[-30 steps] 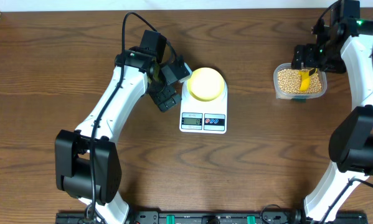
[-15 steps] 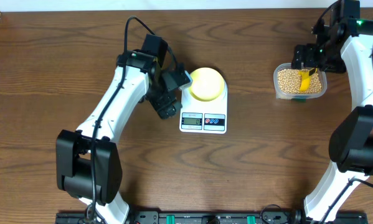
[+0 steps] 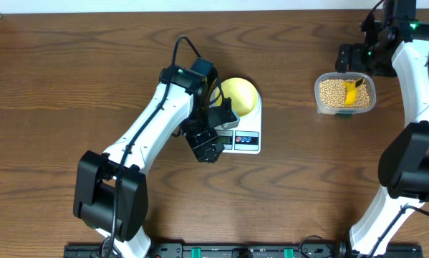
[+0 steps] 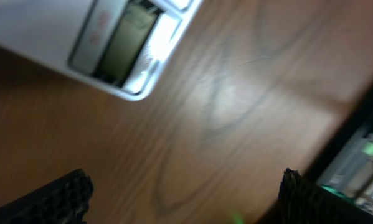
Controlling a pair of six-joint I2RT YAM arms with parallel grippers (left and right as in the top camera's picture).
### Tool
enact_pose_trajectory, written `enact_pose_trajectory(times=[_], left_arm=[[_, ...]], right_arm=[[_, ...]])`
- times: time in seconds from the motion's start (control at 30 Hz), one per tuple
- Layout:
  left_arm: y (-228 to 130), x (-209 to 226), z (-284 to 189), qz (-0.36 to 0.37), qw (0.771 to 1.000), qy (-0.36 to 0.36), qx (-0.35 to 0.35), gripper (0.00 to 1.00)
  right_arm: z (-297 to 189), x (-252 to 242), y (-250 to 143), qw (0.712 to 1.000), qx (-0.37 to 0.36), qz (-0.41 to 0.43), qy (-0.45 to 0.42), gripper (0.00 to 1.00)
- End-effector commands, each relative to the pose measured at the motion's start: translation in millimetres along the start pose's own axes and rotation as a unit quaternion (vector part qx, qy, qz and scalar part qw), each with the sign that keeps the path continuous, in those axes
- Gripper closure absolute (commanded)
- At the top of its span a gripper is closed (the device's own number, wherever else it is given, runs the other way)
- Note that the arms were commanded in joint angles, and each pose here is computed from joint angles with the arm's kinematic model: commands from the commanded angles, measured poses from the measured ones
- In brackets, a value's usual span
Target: Scoop item into bowl and weigh 50g on scale
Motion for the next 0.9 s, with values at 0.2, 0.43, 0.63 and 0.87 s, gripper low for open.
enact_pose_trajectory(times=[0.2, 0.43, 0.63, 0.87], left_arm=[[-15, 6, 9, 0.003, 0.999, 0.02, 0.027, 0.02], [0, -5, 6, 0.107, 0.994, -0.014, -0.021, 0.02], [12, 1, 6, 0.13, 0.991, 0.002, -0.045, 0.02], [20, 5, 5, 0.134, 0.989, 0.013, -0.061, 0.02]], right_arm=[[-4, 2, -3, 1.0, 0.011, -0.005, 0.006, 0.01], [-27, 6, -14, 1.0, 0.026, -0.012, 0.009, 0.01], [-41, 9, -17, 1.0, 0.023, -0.014, 0.009, 0.01], [-42, 14, -36, 0.998, 0.066, -0.004, 0.018, 0.01]])
Point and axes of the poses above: each gripper's point midway between its finger pads, its own z axis out along the fingers, its own x axis along the line the jaws close on, y = z × x, the point moved 2 cm from there along -z, back along the fingers, and after that the axes turned 12 degrees about -z, right-handed, at the moved point
